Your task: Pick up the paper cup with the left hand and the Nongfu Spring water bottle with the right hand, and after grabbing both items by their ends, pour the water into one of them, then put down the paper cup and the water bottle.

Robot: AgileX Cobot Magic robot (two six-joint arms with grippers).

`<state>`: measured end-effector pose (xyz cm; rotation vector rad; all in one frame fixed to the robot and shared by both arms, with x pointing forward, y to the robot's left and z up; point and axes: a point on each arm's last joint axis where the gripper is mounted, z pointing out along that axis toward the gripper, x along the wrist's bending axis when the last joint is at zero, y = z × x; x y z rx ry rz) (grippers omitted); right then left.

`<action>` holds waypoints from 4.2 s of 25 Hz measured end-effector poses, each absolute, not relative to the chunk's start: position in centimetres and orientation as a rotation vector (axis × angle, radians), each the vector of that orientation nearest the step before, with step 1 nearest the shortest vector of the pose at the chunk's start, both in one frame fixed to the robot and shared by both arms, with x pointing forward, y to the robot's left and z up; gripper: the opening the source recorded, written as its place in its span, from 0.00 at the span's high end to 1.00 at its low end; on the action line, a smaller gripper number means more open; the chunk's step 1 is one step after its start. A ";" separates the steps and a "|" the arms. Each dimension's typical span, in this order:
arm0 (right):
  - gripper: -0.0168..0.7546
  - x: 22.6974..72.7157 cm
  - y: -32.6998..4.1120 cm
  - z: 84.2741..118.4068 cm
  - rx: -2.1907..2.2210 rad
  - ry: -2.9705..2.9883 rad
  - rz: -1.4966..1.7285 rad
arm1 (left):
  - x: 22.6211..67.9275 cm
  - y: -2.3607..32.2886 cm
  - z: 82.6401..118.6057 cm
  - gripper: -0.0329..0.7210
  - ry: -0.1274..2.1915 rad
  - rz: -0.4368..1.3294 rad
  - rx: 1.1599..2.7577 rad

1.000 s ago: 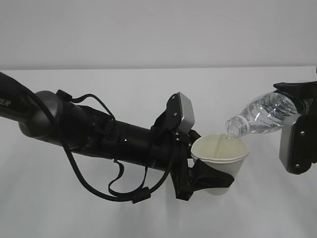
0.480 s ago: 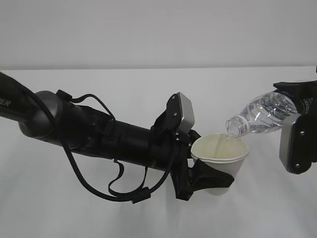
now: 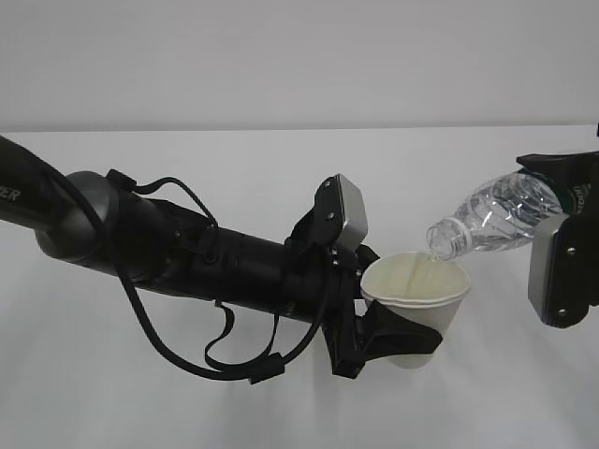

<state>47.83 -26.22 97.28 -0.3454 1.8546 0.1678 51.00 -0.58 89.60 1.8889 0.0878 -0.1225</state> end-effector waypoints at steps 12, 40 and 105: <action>0.41 47.8 -26.2 97.3 -0.351 1.853 0.163 | 51.0 -0.6 89.6 0.38 0.088 -0.122 1.889; 0.41 47.8 -26.2 97.3 -0.376 1.847 0.149 | 51.0 -0.6 89.6 0.38 0.088 -0.122 1.889; 0.41 48.0 -26.1 97.5 -0.405 1.832 0.134 | 51.0 -0.6 89.5 0.39 0.089 -0.124 1.890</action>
